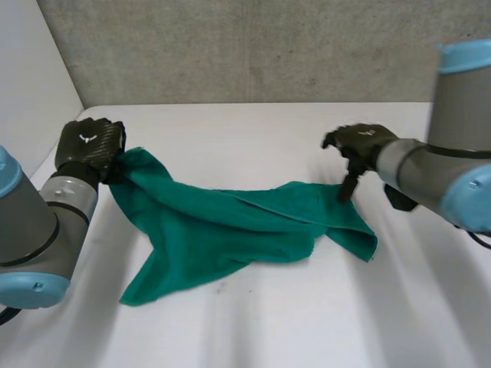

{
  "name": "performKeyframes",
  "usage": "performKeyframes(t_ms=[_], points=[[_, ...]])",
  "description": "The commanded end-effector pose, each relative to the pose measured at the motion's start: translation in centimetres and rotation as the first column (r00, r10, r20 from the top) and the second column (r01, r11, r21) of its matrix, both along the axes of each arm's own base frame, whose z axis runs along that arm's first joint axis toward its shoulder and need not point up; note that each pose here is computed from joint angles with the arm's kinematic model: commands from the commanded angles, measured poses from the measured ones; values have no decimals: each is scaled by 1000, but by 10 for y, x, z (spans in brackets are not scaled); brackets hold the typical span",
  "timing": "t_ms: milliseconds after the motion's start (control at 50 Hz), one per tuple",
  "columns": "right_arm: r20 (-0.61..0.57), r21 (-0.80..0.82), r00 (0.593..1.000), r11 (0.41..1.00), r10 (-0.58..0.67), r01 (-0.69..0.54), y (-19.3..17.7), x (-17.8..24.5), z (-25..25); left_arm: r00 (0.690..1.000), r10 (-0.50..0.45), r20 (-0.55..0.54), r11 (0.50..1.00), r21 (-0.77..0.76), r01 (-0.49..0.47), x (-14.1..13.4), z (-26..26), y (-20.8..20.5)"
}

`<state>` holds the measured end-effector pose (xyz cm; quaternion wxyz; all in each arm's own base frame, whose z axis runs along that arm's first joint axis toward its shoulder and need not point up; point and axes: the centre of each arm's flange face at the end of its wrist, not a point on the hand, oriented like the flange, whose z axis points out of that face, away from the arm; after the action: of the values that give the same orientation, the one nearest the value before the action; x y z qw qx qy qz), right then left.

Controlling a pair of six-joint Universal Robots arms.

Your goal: Fold the towel.

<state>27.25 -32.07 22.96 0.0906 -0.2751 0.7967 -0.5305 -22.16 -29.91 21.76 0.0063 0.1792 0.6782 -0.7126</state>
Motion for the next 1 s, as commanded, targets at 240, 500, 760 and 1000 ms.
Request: performKeyframes(t_ms=[240, 500, 760, 1000], points=[[192, 216, 969, 970, -155, 113, 12, -48, -77, 994, -64, -87, 952, -304, 35, -4, 108, 42], [196, 231, 969, 967, -152, 105, 8, -42, -99, 991, -102, -87, 950, -302, 71, -12, 107, 54], [211, 198, 971, 978, -111, 69, 7, -30, -105, 991, -100, -84, 954, -293, 71, -13, 104, 53], [269, -80, 962, 995, -36, 60, 0, -30, -1, 993, -86, -83, 954, -293, 58, -9, 104, 50]])
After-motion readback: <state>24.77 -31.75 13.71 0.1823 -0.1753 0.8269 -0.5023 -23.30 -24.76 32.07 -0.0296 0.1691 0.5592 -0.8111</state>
